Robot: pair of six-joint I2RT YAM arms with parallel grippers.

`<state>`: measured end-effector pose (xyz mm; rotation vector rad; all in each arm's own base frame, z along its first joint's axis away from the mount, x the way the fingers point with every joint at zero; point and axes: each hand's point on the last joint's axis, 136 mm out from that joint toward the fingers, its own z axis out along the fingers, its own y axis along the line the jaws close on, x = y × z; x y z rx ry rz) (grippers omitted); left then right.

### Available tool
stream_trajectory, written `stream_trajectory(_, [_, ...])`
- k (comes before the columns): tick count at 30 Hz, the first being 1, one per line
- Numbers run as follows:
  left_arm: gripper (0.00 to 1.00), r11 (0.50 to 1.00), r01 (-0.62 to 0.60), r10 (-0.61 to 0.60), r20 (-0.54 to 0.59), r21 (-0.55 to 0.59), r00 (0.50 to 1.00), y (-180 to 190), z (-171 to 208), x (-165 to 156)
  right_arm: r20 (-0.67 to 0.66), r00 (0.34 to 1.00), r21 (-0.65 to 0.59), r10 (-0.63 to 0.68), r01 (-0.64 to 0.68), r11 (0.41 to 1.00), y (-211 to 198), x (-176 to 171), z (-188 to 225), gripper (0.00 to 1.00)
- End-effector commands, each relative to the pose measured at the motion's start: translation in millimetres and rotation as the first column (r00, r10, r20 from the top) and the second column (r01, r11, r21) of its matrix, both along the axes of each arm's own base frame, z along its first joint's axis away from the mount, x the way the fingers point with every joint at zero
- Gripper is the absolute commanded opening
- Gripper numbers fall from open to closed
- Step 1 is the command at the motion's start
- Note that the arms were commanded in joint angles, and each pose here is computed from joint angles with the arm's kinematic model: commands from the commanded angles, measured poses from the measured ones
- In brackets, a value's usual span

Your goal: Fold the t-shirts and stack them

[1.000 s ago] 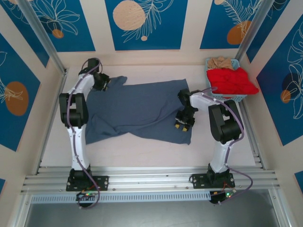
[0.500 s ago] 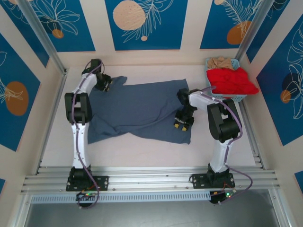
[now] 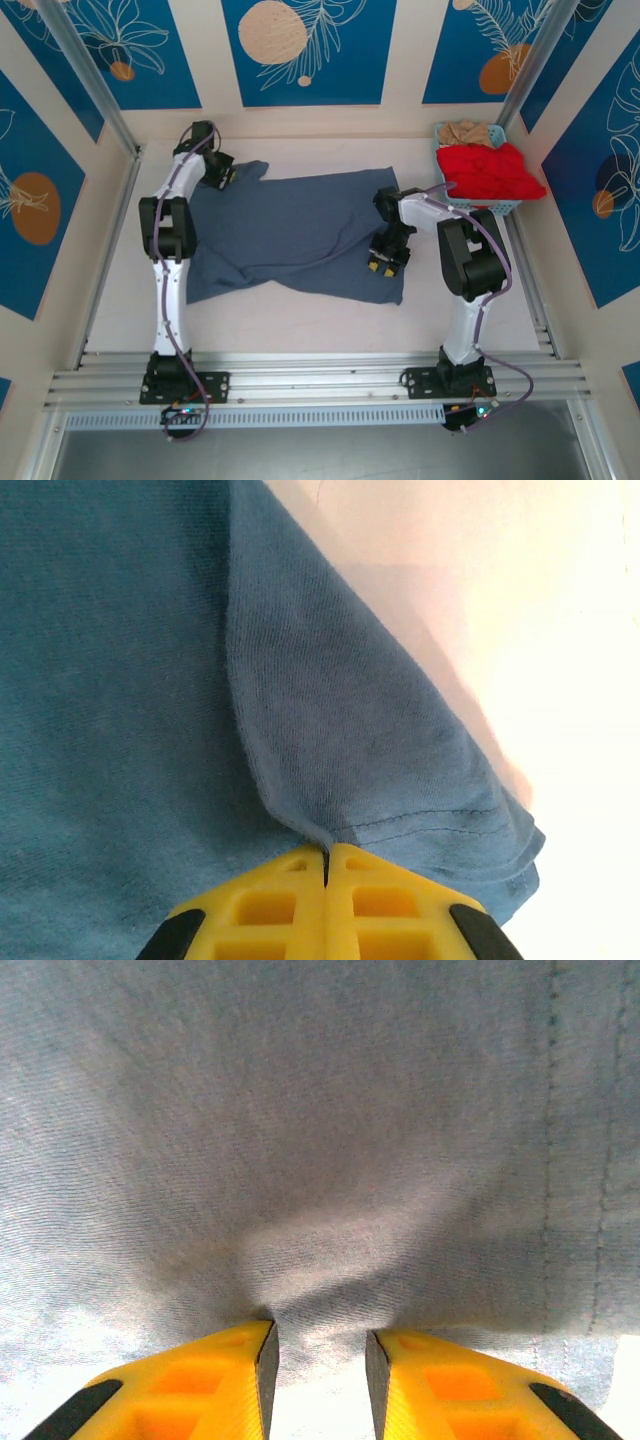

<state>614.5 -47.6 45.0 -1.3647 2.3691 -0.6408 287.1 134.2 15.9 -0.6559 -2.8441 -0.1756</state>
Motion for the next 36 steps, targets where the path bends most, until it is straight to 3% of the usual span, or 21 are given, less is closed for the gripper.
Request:
stream_trajectory(1, [0.0,1.0,-0.023,0.023,0.021,0.013,1.0,7.0,8.4,7.6,-0.055,0.998,-0.005,0.008,-0.009,1.0,1.4,-10.7,-8.8,0.31])
stream_trajectory(8, [0.0,0.996,-0.086,0.087,0.135,-0.01,0.987,20.5,25.0,36.2,-0.051,0.999,0.01,0.019,-0.019,1.0,6.9,-8.7,-7.0,0.3])
stream_trajectory(17, [0.0,0.975,-0.131,0.179,0.29,-0.177,0.94,29.3,23.9,91.5,-0.022,0.997,0.063,0.077,-0.075,0.995,28.5,-4.5,0.9,0.31])
stream_trajectory(18, [0.15,0.973,-0.13,0.186,0.31,-0.191,0.932,31.8,28.6,95.9,-0.019,0.996,0.065,0.083,-0.081,0.995,29.7,-4.3,2.9,0.31])
stream_trajectory(19, [0.36,0.973,-0.127,0.186,0.327,-0.194,0.927,34.4,36.1,98.2,-0.007,0.996,0.067,0.085,-0.085,0.994,30.1,-2.7,6.3,0.32])
stream_trajectory(21, [0.61,0.982,-0.113,0.161,0.35,-0.153,0.923,40.8,57.6,95.4,0.017,0.996,0.062,0.088,-0.089,0.994,28.7,-0.6,13.4,0.32])
stream_trajectory(22, [0.75,0.989,-0.106,0.135,0.356,-0.1,0.925,45.0,72.2,89.4,0.032,0.996,0.054,0.088,-0.09,0.994,26.0,0.7,18.4,0.32])
stream_trajectory(23, [0.78,0.993,-0.102,0.114,0.348,-0.053,0.931,48.8,83.5,81.5,0.038,0.995,0.042,0.087,-0.089,0.995,22.1,1.1,21.1,0.32])
stream_trajectory(26, [0.79,0.993,-0.096,0.078,0.248,0.061,0.966,59.6,110.2,39.9,0.053,0.996,0.007,0.069,-0.069,0.998,4.5,1.5,27.6,0.32])
stream_trajectory(31, [0.71,0.976,-0.044,0.052,-0.033,0.211,0.998,74.8,111.1,-75.6,0.068,0.998,-0.027,-0.001,0.003,1.0,-27.7,-5.5,36.4,0.33])
stream_trajectory(34, [0.66,0.97,-0.033,0.064,-0.122,0.242,0.991,84.0,101.6,-149.1,0.097,0.995,-0.028,-0.001,0.004,1.0,-33.4,-9.4,49.2,0.35])
stream_trajectory(36, [0.57,0.971,-0.056,0.098,-0.171,0.231,0.98,90.6,86.7,-200.2,0.101,0.995,-0.011,0.007,-0.006,1.0,-29.3,-14.3,55.0,0.35])
